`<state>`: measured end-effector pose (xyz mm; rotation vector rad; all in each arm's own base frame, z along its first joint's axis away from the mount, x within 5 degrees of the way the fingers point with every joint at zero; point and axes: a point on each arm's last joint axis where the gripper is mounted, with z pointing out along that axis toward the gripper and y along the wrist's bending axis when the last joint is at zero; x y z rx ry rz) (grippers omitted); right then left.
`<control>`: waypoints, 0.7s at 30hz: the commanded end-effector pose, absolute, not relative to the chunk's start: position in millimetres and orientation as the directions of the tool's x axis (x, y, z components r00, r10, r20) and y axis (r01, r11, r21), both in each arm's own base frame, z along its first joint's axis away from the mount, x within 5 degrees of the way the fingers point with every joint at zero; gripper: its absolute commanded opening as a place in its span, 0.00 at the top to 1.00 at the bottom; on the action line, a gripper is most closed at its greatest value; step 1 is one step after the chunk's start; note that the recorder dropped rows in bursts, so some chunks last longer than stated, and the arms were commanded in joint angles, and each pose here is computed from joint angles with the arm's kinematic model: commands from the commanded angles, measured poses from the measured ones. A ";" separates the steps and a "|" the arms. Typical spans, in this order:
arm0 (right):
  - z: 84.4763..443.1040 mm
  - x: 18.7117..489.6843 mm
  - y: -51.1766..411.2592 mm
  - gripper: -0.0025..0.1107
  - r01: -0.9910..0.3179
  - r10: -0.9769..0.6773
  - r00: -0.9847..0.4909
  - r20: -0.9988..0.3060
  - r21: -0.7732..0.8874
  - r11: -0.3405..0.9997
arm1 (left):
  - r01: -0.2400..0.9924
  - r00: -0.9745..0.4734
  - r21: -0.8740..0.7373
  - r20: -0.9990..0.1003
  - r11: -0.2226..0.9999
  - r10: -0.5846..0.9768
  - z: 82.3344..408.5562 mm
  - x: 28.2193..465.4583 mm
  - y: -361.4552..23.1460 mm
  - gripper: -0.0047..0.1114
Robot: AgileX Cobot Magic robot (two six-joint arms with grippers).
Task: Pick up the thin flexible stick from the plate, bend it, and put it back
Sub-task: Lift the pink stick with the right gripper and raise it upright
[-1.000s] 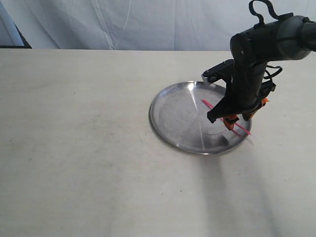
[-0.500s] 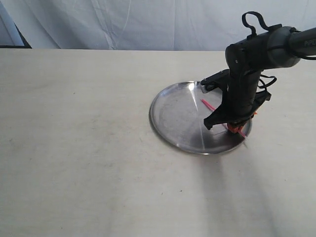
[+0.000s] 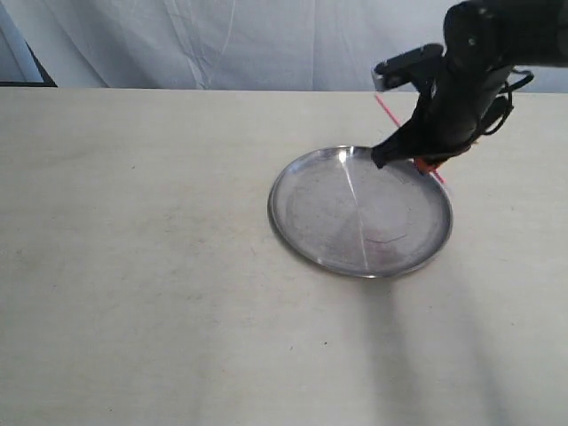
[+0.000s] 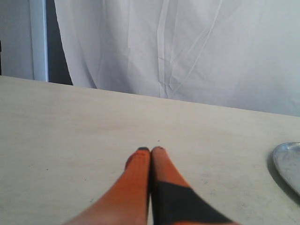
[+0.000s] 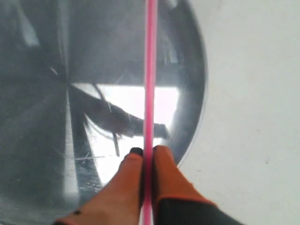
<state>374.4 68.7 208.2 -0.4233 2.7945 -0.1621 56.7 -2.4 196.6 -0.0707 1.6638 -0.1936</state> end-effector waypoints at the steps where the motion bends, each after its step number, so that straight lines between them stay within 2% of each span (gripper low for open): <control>1: 250.0 354.1 65.8 0.99 -0.241 -0.274 -0.864 -0.422 -0.131 0.962 | 0.079 -0.096 -0.175 -0.981 0.981 -0.167 197.9 56.2 -3.0 0.96; 6: 260.4 315.4 64.1 0.99 -0.216 -0.210 -0.860 -0.464 -0.042 0.976 | 0.079 -0.096 -0.175 -0.981 0.981 -0.167 197.9 56.2 -3.0 0.96; 15: 260.0 235.8 66.4 0.99 -0.273 -0.164 -0.852 -0.496 0.154 0.950 | 0.083 -0.089 -0.171 -0.983 0.982 -0.164 198.6 56.3 -3.2 0.96; 18: 265.4 212.1 69.0 0.99 -0.313 -0.149 -0.826 -0.544 0.224 0.923 | 0.128 -0.008 -0.154 -0.988 0.980 -0.155 206.4 56.2 -6.1 0.96; 19: 268.4 205.1 69.2 0.99 -0.324 -0.141 -0.815 -0.561 0.240 0.915 | 0.169 0.047 -0.190 -0.979 0.967 -0.200 212.5 55.5 -8.7 0.96; 21: 272.2 190.3 69.3 0.99 -0.345 -0.130 -0.796 -0.591 0.268 0.899 | 0.281 0.136 -0.363 -0.901 0.888 -0.411 226.8 52.4 -13.0 0.96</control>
